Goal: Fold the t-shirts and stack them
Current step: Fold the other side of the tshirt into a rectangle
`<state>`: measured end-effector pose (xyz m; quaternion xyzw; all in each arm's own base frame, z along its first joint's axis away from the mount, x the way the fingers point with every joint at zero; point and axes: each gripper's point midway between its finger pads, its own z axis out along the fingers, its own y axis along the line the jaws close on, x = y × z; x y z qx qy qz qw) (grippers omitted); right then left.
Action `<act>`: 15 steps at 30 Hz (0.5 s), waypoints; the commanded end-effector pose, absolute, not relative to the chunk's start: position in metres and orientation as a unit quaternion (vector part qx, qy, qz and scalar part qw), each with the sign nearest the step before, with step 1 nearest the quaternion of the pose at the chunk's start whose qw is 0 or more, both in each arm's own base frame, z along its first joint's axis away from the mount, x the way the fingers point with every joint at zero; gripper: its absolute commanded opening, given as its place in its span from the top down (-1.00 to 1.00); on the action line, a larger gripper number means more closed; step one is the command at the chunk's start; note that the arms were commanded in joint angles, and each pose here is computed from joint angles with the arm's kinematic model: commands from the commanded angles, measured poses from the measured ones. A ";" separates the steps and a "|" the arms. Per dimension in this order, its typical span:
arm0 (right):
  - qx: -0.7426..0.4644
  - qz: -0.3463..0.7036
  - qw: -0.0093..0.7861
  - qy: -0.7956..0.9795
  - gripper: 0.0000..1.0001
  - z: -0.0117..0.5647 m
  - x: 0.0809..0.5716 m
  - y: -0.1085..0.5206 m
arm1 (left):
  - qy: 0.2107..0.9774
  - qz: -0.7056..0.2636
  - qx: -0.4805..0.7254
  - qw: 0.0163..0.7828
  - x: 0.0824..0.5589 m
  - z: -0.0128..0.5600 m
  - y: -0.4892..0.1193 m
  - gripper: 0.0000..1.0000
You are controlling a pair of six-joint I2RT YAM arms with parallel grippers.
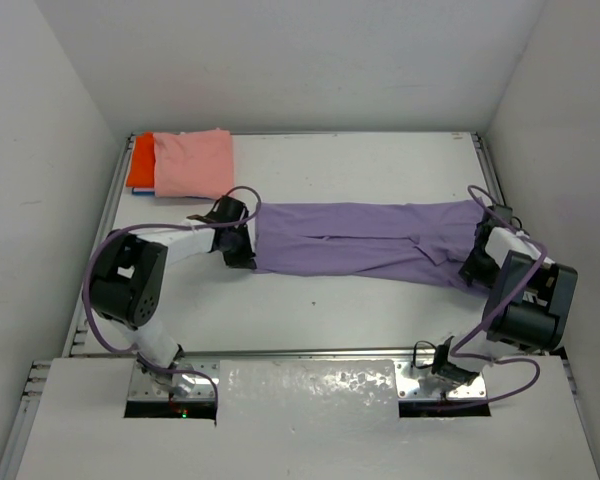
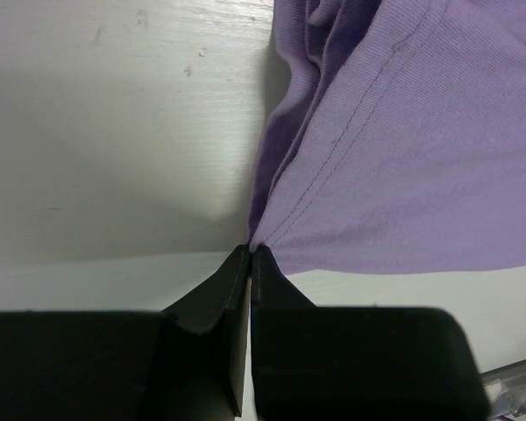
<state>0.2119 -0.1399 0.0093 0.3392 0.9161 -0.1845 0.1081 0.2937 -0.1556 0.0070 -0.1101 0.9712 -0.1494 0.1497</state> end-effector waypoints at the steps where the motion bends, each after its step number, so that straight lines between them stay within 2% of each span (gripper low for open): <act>1: 0.339 -0.215 0.096 0.911 -0.12 0.012 0.206 -0.152 | 0.966 -0.136 -0.120 0.183 0.304 0.027 -0.148 1.00; 8: 0.342 -0.214 0.099 0.910 -0.10 0.013 0.208 -0.153 | 0.966 -0.132 -0.124 0.186 0.307 0.031 -0.145 1.00; 15: 0.379 -0.200 0.150 0.891 -0.10 0.027 0.213 -0.147 | 0.967 -0.126 -0.124 0.183 0.311 0.033 -0.145 1.00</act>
